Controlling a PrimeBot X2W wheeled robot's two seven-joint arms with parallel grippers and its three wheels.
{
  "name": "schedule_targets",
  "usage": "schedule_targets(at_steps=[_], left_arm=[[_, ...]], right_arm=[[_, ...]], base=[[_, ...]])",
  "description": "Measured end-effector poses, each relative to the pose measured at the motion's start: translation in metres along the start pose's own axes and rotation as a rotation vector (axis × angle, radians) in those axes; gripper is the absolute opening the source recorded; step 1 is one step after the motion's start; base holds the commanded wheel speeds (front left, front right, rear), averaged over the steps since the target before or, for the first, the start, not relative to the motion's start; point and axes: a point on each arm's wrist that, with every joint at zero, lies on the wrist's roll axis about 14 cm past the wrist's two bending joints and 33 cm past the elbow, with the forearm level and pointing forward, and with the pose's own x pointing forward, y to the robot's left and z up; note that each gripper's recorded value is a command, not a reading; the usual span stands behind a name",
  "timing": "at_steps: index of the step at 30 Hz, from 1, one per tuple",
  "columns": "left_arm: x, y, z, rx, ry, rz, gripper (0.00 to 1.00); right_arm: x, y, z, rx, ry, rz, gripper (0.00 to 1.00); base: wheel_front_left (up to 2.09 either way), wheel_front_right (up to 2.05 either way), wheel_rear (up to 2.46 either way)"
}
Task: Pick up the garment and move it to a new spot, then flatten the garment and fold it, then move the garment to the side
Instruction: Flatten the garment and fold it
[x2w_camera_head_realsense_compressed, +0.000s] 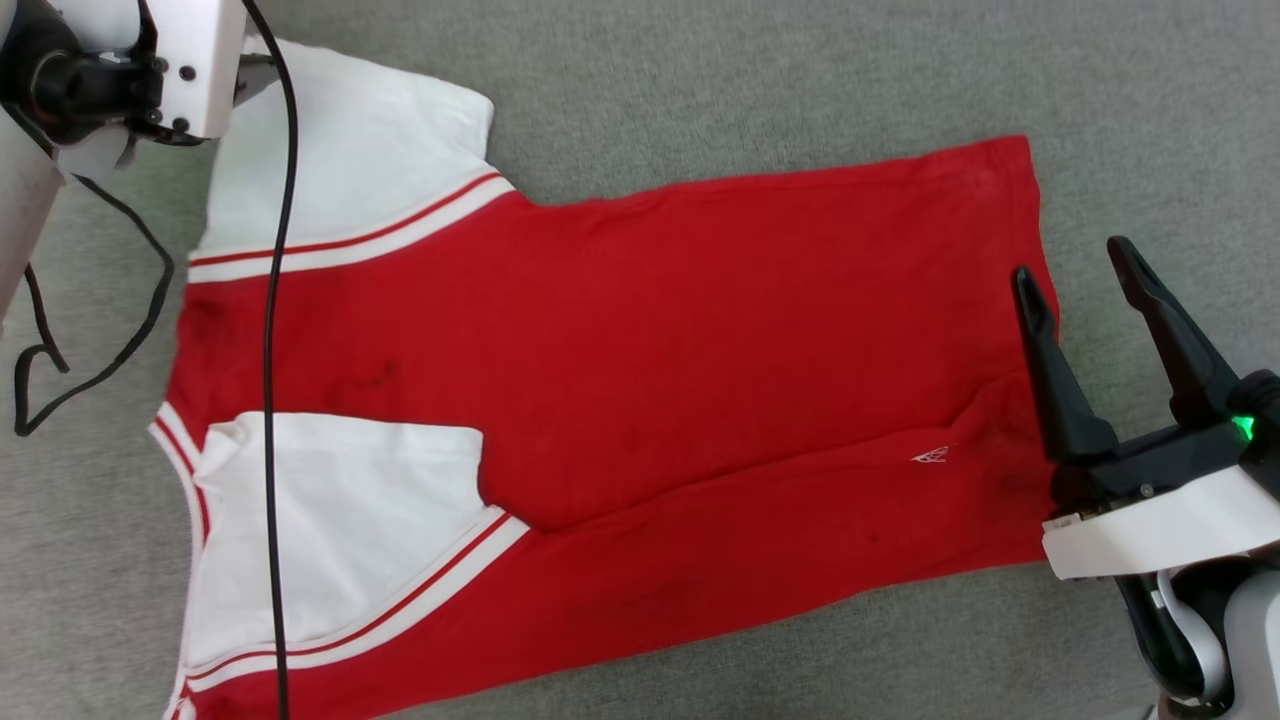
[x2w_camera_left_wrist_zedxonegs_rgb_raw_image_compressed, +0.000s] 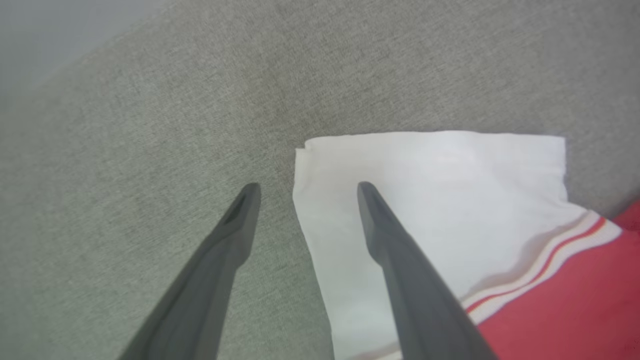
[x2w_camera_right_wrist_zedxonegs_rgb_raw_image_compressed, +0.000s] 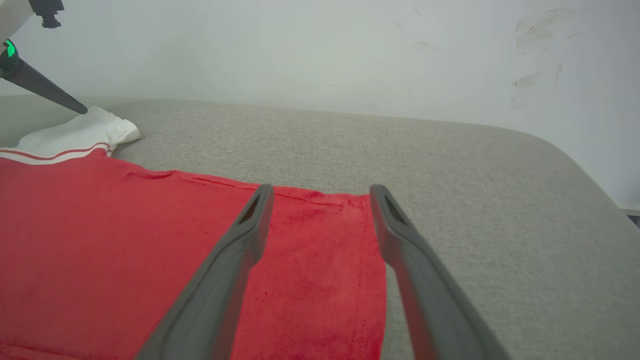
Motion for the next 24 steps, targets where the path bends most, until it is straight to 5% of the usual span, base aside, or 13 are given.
schedule_targets(at_steps=[8,9,20,24], left_arm=[[0.034,0.000,-0.026,0.003,0.115,-0.018,1.00],[0.035,-0.002,-0.027,-0.003,0.122,-0.031,0.00],[-0.006,-0.026,-0.008,0.050,-0.084,-0.058,0.00],[-0.030,-0.032,-0.003,0.074,-0.172,-0.061,0.00]], right_arm=[[0.007,-0.001,-0.018,0.001,0.036,-0.006,1.00],[0.008,-0.003,-0.017,0.000,0.029,-0.010,1.00],[0.016,-0.044,0.048,-0.102,-0.078,-0.045,1.00],[0.024,-0.051,0.062,-0.143,-0.019,-0.010,1.00]], base=[[0.00,0.00,0.00],[0.00,0.00,0.00],[0.00,0.00,0.00],[0.00,0.00,0.00]])
